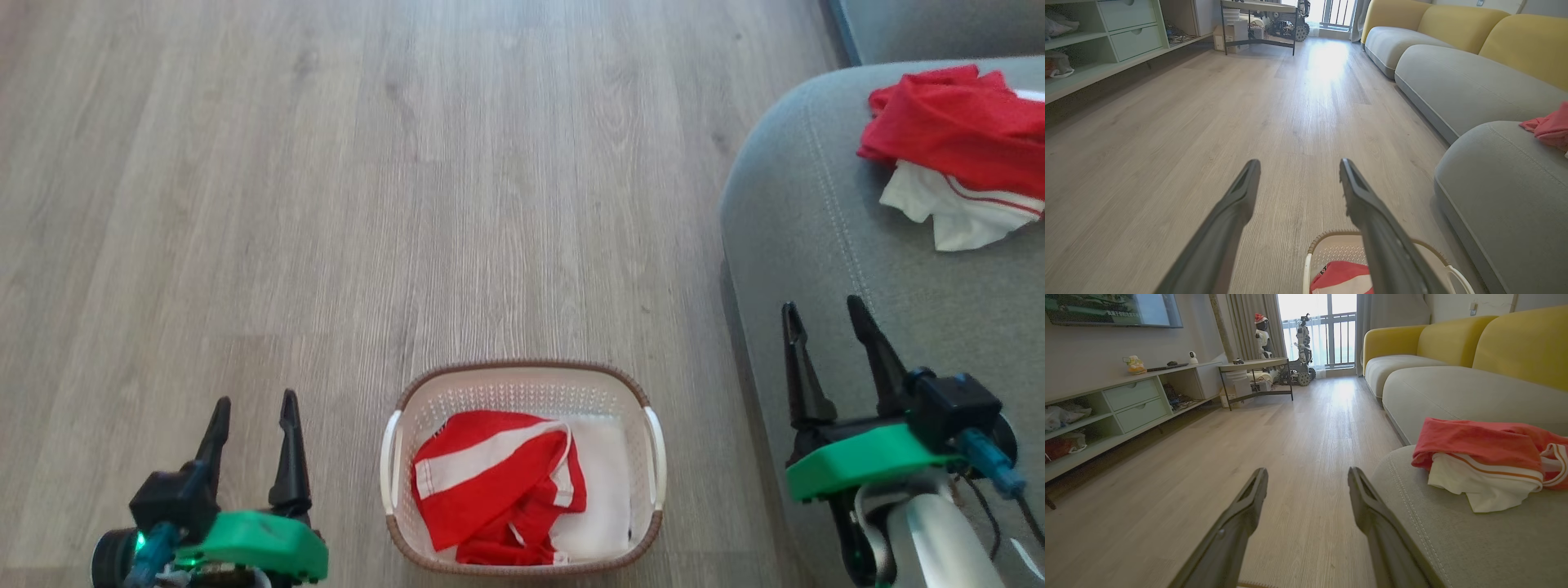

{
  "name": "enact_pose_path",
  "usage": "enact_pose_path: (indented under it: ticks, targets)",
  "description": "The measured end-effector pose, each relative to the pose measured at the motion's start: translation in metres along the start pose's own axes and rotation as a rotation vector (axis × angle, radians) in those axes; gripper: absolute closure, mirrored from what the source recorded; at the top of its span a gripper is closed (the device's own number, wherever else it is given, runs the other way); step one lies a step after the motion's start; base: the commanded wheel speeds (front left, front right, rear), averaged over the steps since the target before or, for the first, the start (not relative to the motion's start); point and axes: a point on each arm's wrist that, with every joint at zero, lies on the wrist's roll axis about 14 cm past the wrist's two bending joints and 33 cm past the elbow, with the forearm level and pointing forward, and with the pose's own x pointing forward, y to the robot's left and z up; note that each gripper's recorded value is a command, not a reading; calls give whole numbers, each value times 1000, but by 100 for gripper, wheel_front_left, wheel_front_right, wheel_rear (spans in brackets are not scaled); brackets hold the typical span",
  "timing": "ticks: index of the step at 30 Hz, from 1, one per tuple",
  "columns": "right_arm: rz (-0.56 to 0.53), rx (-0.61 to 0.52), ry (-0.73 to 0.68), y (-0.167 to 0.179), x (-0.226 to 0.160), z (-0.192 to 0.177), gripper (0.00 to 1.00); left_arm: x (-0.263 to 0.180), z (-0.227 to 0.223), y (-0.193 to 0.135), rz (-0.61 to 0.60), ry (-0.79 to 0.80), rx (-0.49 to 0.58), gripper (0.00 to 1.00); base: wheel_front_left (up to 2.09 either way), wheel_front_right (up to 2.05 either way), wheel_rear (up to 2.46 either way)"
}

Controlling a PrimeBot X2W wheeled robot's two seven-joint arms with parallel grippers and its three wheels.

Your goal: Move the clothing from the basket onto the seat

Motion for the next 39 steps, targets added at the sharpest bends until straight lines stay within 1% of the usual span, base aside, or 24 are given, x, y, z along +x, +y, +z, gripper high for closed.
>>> enact_pose_path:
  ticks: [4, 9, 13, 17, 22, 27, 33, 39]
  targets:
    - [-17, -8, 12, -7, 6, -5, 0, 8, -13, -4, -15, 46, 3, 0, 0, 0, 0]
    - [-29, -26, -11, -14, 25, -1, 0, 29, -25, -28, -97, 88, 6, 0, 0, 0, 0]
    - [-41, -30, -13, -21, 39, -4, 0, 37, -55, -44, -162, 184, 25, 0, 0, 0, 0]
    - [-50, -56, -29, -28, 57, -4, 0, 51, -78, -68, -248, 252, 47, 0, 0, 0, 0]
    - [-52, -99, -71, -36, 88, 1, 0, 72, -112, -94, -349, 340, 85, 0, 0, 0, 0]
    - [-72, -139, -117, -50, 119, 3, 0, 84, -158, -116, -441, 457, 123, 0, 0, 0, 0]
    - [-107, -207, -106, -72, 143, -19, 0, 91, -216, -128, -516, 605, 165, 0, 0, 0, 0]
    - [-124, -236, -82, -86, 154, -46, 0, 87, -268, -129, -578, 738, 216, 0, 0, 0, 0]
